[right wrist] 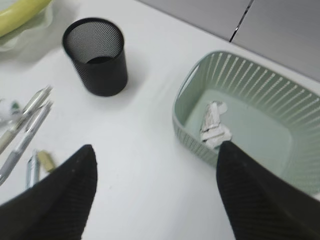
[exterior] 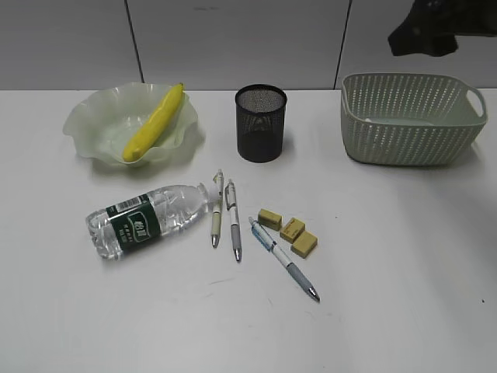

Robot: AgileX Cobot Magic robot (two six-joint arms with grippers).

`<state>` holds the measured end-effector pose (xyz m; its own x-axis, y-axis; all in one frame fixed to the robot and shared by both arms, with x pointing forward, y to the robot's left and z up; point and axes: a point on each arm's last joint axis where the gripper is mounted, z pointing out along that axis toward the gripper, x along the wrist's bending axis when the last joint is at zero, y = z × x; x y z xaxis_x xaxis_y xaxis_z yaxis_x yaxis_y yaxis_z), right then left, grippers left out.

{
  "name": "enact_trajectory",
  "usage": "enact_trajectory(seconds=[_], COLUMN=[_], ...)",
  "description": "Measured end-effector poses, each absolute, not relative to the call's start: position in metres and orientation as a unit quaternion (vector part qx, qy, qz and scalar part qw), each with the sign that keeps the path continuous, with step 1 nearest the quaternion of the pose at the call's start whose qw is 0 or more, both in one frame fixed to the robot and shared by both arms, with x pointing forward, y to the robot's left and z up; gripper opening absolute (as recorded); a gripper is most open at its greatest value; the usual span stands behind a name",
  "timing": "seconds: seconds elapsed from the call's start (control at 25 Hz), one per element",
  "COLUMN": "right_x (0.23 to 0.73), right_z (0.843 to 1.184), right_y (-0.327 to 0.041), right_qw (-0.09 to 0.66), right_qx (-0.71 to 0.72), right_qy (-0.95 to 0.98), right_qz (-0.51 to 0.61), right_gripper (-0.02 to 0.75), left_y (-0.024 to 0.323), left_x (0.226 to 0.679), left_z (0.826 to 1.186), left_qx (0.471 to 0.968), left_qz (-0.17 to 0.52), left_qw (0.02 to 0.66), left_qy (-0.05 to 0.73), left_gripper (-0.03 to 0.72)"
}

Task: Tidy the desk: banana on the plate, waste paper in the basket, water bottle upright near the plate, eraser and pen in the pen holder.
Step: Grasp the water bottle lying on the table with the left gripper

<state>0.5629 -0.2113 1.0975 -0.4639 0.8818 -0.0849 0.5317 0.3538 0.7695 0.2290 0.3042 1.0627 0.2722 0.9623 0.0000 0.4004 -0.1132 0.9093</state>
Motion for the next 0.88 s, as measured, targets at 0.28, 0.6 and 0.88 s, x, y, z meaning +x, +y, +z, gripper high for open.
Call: enact_trajectory(seconds=[0.28, 0.6, 0.88], right_x=[0.478, 0.364, 0.289], right_z=[1.131, 1.116, 1.074], right_y=[-0.230, -0.257, -0.276], right_qw=[0.204, 0.213, 0.222], right_qx=[0.482, 0.497, 0.526], right_qy=[0.794, 0.778, 0.746], right_qz=[0.308, 0.320, 0.343], right_gripper=[0.584, 0.584, 0.584], left_y=[0.304, 0.304, 0.304], left_x=[0.229, 0.229, 0.229], left_z=[1.063, 1.063, 1.063], left_qx=[0.671, 0.671, 0.671], left_qz=[0.326, 0.326, 0.326], left_qw=[0.431, 0.431, 0.431], left_qy=[0.508, 0.508, 0.508], left_gripper=[0.404, 0.404, 0.404])
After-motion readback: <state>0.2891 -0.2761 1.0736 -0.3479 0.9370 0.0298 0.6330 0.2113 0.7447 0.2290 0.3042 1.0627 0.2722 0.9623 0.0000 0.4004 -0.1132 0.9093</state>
